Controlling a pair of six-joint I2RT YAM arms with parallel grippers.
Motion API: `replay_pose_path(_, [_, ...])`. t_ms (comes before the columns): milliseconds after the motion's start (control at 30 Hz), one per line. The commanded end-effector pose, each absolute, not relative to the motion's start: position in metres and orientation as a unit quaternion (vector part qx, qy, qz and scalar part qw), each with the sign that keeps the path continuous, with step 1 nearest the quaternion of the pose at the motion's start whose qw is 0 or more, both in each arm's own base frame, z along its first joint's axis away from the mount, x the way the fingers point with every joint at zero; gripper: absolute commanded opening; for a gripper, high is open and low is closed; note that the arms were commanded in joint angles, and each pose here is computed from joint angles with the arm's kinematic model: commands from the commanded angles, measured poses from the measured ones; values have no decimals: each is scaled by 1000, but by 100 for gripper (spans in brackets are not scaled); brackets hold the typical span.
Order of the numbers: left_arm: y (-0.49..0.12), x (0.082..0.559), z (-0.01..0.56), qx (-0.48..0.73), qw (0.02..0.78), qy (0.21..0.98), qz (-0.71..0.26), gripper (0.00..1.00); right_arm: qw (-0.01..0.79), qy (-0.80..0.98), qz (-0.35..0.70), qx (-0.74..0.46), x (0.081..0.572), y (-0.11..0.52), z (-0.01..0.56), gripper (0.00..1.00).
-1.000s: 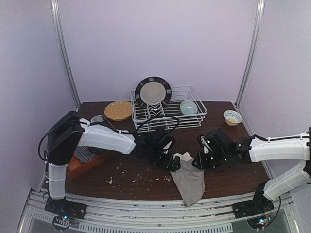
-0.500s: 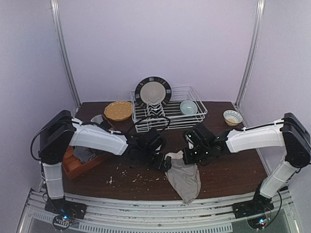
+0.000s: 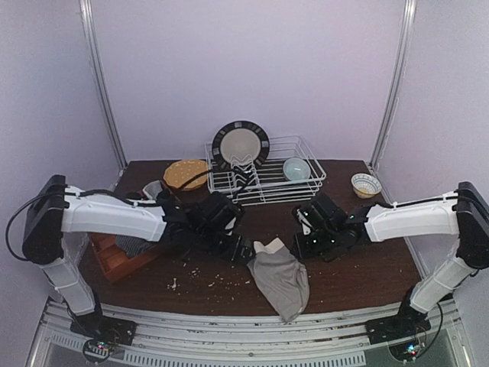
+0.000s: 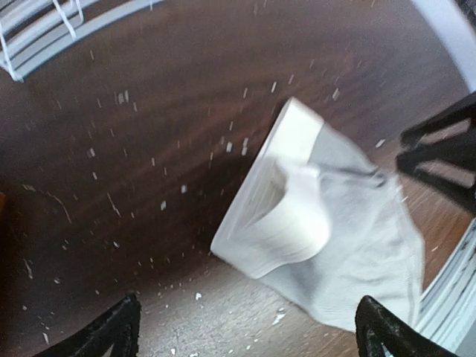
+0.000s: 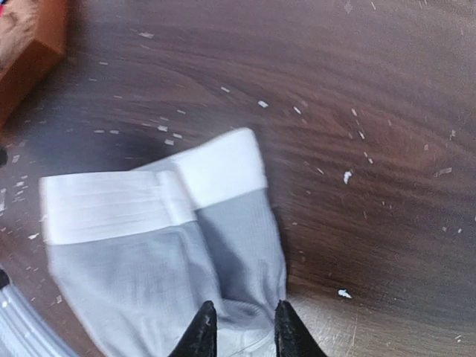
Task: Roll the underwear
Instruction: Smooth out the underwear at the center of the board.
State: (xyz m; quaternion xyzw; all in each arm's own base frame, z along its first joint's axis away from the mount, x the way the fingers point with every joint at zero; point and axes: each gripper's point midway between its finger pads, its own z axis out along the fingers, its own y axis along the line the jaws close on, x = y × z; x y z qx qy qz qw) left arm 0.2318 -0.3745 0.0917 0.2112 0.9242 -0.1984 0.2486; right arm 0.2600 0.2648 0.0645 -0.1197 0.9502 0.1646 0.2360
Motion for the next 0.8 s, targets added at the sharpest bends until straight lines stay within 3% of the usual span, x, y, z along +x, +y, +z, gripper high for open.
replay_pose_path(0, [-376, 246, 128, 194, 320, 896, -237, 98, 253, 934, 211, -141, 256, 276, 95, 29])
replay_pose_path(100, [-392, 239, 144, 226, 332, 868, -293, 97, 244, 932, 226, -145, 252, 280, 95, 31])
replay_pose_path(167, [-399, 235, 144, 239, 320, 865, -304, 88, 230, 934, 232, -148, 249, 284, 89, 32])
replay_pose_path(233, [-414, 228, 145, 261, 296, 859, -325, 69, 221, 934, 240, -147, 247, 288, 86, 32])
replay_pose_path(400, [-456, 216, 135, 293, 228, 851, -373, 4, 220, 928, 265, -140, 243, 293, 87, 20])
replay_pose_path(433, [-459, 217, 126, 291, 217, 857, -367, 0, 220, 925, 275, -143, 239, 296, 87, 18])
replay_pose_path(767, [-438, 244, 45, 236, 176, 915, -277, 0, 157, 942, 249, -159, 201, 291, 31, 10])
